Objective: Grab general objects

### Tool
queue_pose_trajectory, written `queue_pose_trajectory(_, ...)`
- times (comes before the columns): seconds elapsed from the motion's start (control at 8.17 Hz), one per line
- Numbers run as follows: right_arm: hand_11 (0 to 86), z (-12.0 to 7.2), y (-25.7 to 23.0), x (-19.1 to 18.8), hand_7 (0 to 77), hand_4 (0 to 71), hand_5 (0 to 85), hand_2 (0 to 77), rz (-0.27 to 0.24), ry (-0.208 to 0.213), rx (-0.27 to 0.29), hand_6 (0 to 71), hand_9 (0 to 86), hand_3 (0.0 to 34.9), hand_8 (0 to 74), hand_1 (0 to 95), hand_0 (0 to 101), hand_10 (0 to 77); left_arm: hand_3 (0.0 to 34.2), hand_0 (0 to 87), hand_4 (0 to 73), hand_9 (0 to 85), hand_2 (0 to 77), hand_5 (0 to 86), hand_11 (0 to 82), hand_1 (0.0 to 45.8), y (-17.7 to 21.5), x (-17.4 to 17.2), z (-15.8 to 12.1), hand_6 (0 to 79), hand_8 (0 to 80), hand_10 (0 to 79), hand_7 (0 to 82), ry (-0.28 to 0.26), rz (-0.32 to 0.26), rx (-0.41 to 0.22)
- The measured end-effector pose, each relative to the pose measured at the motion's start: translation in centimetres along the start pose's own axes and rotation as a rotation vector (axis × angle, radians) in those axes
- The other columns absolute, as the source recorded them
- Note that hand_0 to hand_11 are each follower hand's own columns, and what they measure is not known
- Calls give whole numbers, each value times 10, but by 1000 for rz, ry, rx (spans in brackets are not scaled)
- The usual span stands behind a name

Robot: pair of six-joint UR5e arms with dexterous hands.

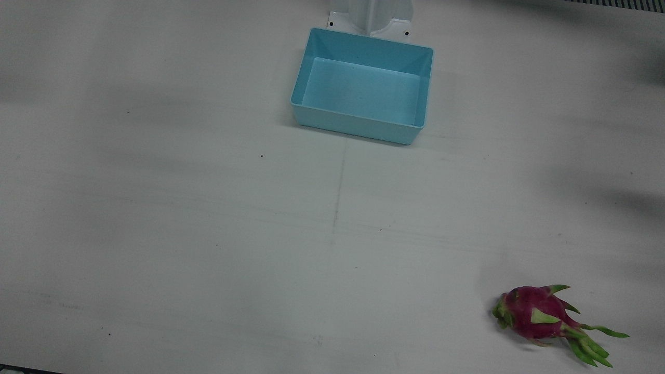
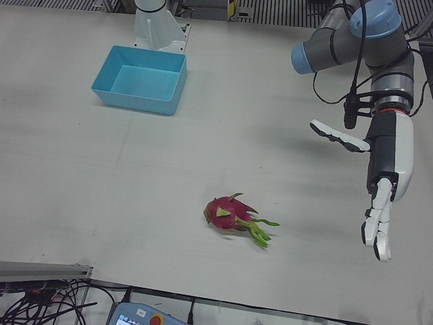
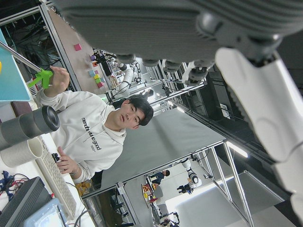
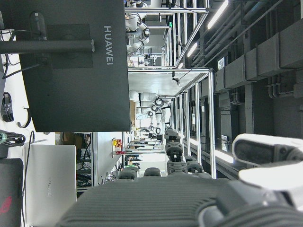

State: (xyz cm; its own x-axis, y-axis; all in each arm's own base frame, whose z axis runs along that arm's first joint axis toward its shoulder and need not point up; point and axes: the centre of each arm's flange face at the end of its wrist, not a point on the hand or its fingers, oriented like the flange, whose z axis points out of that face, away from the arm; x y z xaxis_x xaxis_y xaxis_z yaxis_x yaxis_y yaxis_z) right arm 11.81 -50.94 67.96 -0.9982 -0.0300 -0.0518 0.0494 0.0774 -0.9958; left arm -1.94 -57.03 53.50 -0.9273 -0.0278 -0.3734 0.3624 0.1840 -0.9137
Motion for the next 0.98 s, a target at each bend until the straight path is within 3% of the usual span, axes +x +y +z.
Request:
queue_pose_trajectory(0.49,5,0,0,0,0,0,0,747,0,0,0,0,5,0,0,60,0,0,0,505,27,5,11,54,11,0,59,23,-14,0,11,5,44,-18,185,-5)
queue_pose_trajectory(0.73,5,0,0,0,0,0,0,747,0,0,-1,0,5,0,0,65,0,0,37,510,16,5,11,93,11,0,83,21,-16,0,11,5,38,-50,271,-11)
queue_pose_trajectory(0.98,5,0,0,0,0,0,0,747,0,0,-1,0,5,0,0,60,0,0,41,508,16,5,11,65,11,0,143,31,9,0,11,5,33,-88,444,-43)
